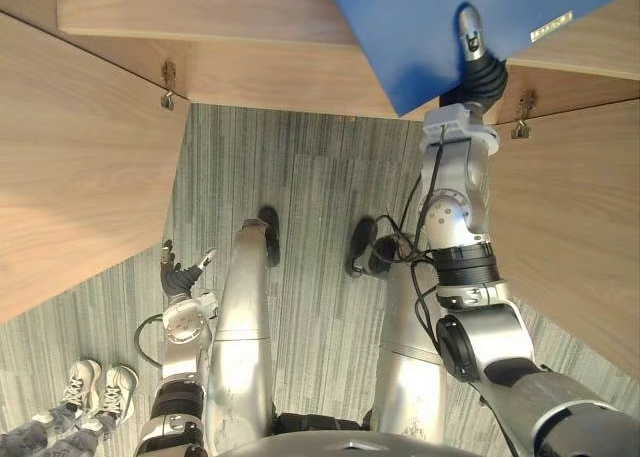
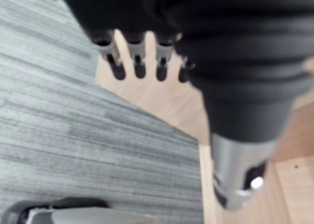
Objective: Walk over to the cabinet, pick up the folder, carry it to the office cabinet, place the folder inside the office cabinet, then close the office cabinet door
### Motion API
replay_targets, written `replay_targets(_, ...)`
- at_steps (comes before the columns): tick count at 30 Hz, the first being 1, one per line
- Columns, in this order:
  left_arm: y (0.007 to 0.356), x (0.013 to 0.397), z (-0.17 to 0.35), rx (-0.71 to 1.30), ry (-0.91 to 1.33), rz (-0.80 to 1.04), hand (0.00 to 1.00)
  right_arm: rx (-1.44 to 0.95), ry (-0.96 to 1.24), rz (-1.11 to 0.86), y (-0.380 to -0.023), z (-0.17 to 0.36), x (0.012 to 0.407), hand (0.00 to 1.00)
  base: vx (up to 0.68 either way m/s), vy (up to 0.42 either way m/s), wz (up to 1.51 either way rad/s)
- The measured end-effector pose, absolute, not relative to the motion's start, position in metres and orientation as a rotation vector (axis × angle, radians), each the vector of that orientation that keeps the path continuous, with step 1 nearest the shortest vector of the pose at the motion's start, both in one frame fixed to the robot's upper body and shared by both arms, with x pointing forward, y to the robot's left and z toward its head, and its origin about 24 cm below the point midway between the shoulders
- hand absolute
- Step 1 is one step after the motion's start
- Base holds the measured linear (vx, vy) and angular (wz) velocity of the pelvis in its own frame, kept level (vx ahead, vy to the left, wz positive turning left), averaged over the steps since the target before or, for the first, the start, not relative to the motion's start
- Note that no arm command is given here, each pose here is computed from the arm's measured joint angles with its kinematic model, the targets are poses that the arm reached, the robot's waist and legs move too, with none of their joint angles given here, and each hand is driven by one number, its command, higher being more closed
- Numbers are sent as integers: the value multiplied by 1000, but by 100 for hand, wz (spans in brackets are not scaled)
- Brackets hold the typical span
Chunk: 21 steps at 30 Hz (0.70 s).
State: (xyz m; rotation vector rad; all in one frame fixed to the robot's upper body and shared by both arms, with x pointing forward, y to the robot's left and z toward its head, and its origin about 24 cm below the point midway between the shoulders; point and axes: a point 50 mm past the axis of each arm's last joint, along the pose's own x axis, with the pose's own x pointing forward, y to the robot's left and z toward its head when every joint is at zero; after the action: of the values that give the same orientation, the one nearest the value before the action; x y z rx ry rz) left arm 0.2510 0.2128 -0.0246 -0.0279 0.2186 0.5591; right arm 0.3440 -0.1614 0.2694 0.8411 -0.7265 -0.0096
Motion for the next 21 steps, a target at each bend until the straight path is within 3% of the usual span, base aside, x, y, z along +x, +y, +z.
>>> replay_targets(11,219,246,-28,-79,238,631,0,1116,-736,-156,-182,297,356,100,-95,-41,17)
replay_targets(21,221,243,-31,-132,249,660,0,1116,-822,-209,-206,325,351,100,-14,1,6)
